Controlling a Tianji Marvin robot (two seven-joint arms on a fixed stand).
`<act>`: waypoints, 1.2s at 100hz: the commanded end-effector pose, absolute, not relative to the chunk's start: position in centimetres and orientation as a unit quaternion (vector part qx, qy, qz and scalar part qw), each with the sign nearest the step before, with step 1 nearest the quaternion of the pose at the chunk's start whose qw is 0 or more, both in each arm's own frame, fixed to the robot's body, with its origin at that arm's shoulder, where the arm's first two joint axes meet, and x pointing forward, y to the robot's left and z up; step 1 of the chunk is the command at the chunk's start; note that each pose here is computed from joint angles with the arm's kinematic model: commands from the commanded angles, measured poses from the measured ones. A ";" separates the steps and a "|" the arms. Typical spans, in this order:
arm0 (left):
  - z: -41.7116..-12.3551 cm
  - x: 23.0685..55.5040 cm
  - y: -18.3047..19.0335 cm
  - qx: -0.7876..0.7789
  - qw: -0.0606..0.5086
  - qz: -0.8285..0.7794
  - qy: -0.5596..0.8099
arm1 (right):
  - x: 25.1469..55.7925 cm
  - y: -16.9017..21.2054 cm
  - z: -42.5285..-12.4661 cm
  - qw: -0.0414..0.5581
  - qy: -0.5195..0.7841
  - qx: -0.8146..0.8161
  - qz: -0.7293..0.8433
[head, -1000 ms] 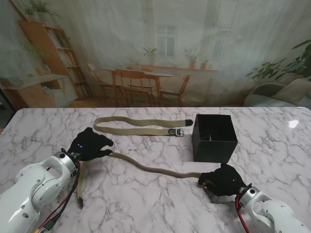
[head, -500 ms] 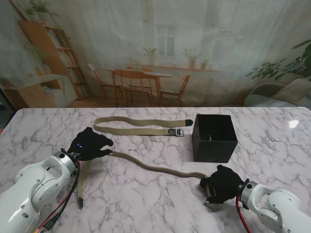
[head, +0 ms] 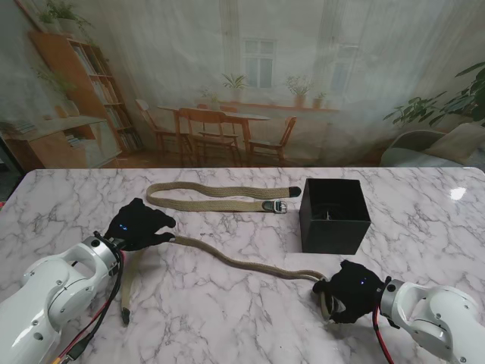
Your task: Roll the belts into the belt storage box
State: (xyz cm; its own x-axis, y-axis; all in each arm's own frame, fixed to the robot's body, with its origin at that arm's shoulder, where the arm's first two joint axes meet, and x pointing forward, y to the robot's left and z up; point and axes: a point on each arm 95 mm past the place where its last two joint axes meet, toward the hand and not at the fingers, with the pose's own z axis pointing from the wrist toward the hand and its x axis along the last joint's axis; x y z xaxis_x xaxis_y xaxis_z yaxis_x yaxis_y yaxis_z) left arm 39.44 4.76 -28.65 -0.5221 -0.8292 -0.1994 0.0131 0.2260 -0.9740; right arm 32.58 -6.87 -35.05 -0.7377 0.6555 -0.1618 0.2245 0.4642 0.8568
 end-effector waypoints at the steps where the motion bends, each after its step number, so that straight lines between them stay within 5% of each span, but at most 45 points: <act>1: -28.9 39.4 4.7 -0.303 0.382 -0.541 0.685 | 32.5 -6.9 -34.7 0.248 0.825 0.257 0.438; 77: -29.0 39.4 4.8 -0.304 0.382 -0.542 0.685 | 33.1 -7.2 -36.3 0.298 0.815 0.217 0.446; 120: -29.0 39.4 4.8 -0.304 0.381 -0.541 0.685 | 33.0 -7.1 -37.0 0.279 0.802 0.259 0.459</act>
State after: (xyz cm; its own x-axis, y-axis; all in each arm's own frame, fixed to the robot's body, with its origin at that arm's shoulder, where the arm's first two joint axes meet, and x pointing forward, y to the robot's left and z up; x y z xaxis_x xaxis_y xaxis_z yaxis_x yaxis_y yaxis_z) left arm 39.45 4.83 -28.72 -0.5217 -0.8298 -0.1980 0.0119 0.2250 -0.9743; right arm 33.35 -7.06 -36.13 -0.7102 0.6711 -0.2128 0.1430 0.4334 0.8898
